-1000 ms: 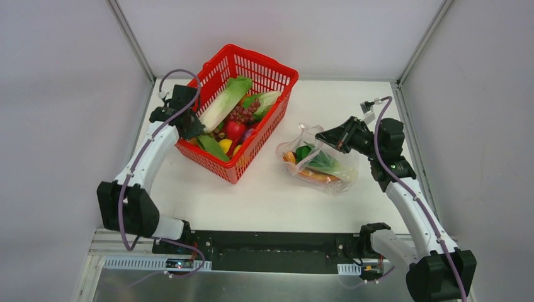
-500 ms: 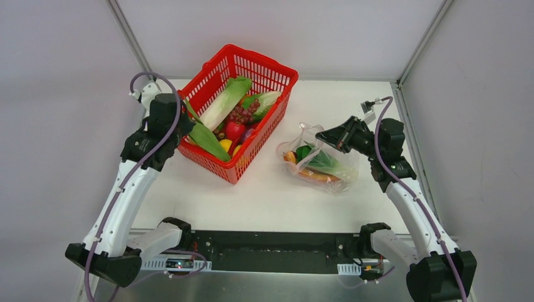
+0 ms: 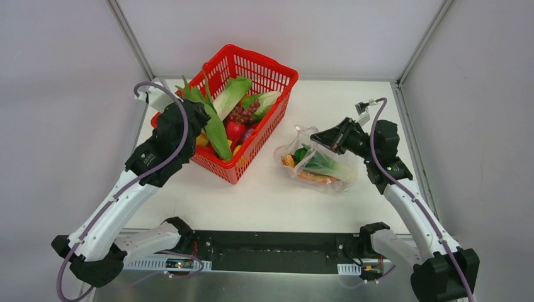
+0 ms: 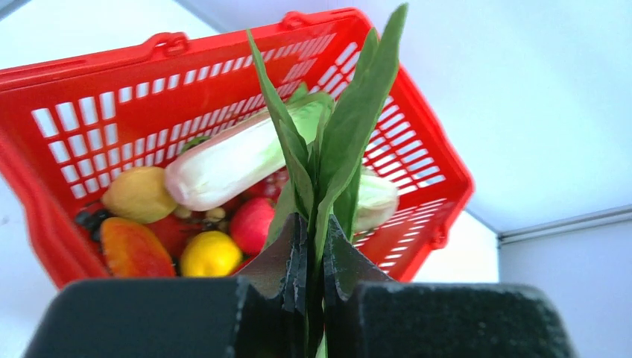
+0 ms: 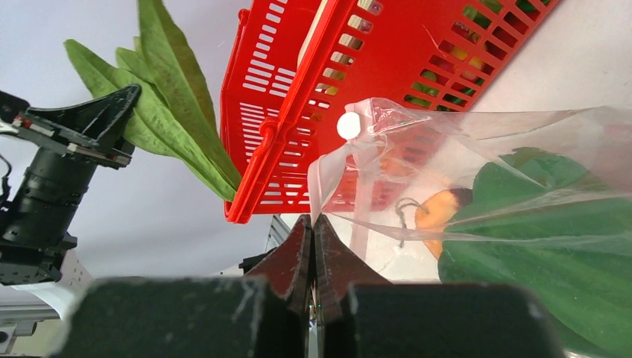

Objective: Place the food in the zip-top bag and seal the zipper
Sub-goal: Pick up the fake vegetable from the bin, then place the fake vegetable in the zipper food storage bag.

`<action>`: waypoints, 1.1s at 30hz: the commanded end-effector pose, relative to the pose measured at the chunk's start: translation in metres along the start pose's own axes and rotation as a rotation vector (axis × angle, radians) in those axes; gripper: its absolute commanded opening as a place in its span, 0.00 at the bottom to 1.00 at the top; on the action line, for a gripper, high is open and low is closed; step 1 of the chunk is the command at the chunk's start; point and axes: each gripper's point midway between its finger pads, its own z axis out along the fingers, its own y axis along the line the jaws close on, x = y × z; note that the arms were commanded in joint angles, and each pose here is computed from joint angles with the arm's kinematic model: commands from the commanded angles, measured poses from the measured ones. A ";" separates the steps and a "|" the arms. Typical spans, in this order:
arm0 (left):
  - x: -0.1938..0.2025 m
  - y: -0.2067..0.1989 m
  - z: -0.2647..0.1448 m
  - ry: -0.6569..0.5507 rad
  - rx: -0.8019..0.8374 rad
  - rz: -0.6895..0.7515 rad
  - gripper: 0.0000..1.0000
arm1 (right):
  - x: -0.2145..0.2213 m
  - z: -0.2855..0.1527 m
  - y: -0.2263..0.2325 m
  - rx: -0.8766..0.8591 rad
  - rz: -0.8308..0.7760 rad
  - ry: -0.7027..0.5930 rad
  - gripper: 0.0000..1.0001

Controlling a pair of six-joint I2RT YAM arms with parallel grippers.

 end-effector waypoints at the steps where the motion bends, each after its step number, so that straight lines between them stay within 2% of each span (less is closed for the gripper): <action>1: -0.030 -0.032 -0.011 -0.119 0.081 -0.149 0.00 | -0.013 -0.003 0.024 -0.062 -0.043 -0.072 0.00; 6: -0.033 -0.062 -0.018 -0.127 0.169 -0.173 0.00 | -0.014 -0.004 0.027 -0.069 -0.039 -0.080 0.00; 13: -0.053 -0.075 -0.020 -0.184 0.183 -0.134 0.00 | -0.012 -0.003 0.026 -0.074 -0.032 -0.080 0.00; 18: -0.059 -0.079 -0.023 -0.200 0.196 -0.177 0.00 | -0.012 -0.002 0.027 -0.084 -0.022 -0.079 0.00; 27: -0.017 -0.101 -0.021 -0.145 0.230 -0.265 0.00 | -0.015 -0.003 0.037 -0.107 -0.007 -0.097 0.00; 33: 0.006 -0.132 -0.022 -0.116 0.270 -0.257 0.00 | -0.016 -0.005 0.043 -0.125 0.014 -0.112 0.00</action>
